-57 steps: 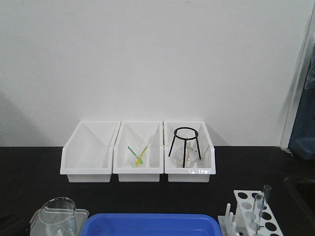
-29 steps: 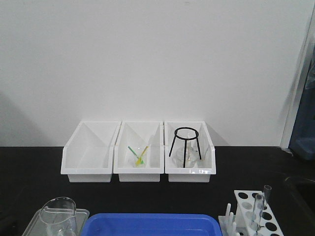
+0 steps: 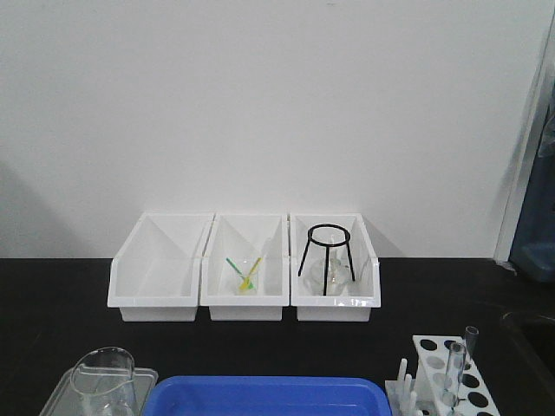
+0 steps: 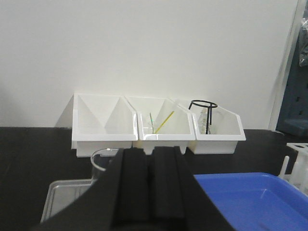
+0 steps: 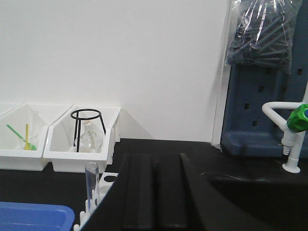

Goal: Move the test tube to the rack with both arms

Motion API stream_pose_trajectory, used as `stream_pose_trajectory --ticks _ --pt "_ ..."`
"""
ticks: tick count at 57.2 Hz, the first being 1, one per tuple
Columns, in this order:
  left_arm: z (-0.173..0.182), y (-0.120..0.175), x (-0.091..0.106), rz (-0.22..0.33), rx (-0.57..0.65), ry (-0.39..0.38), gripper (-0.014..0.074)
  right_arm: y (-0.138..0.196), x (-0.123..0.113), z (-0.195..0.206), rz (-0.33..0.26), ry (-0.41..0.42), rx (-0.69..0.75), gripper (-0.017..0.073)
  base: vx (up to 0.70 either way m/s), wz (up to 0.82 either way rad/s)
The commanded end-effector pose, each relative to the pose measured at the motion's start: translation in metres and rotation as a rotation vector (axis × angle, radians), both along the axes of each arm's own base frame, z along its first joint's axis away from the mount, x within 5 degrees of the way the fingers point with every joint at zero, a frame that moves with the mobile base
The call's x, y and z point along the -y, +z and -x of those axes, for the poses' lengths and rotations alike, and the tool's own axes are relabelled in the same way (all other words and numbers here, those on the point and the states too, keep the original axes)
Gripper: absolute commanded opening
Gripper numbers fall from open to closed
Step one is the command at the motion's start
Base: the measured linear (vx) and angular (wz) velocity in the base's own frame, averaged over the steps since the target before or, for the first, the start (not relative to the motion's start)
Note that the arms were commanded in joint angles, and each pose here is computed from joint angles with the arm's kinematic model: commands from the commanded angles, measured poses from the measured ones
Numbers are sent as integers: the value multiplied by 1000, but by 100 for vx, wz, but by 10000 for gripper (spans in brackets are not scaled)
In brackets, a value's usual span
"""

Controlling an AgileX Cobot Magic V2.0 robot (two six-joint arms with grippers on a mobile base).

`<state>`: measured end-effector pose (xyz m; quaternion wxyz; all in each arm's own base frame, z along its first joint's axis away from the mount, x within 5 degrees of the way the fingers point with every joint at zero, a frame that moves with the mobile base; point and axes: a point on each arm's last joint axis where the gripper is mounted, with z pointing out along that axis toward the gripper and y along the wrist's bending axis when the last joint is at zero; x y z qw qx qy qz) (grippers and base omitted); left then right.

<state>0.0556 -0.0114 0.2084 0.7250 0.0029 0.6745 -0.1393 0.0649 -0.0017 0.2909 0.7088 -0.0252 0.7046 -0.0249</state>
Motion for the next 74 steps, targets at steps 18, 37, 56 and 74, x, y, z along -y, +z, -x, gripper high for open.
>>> stream_pose_trajectory --ticks 18,37,56,74 --pt "2 6 -2 27 19 20 -7 16 -2 1 17 19 95 -8 0 0" --pt "2 3 -4 9 -4 40 -7 16 -2 1 17 19 94 -8 0 0" --pt "2 -5 -3 -121 -77 35 -7 17 -2 1 17 21 100 -8 0 0" --pt "2 -5 -2 -191 -67 31 -7 17 -2 1 17 21 100 -8 0 0"
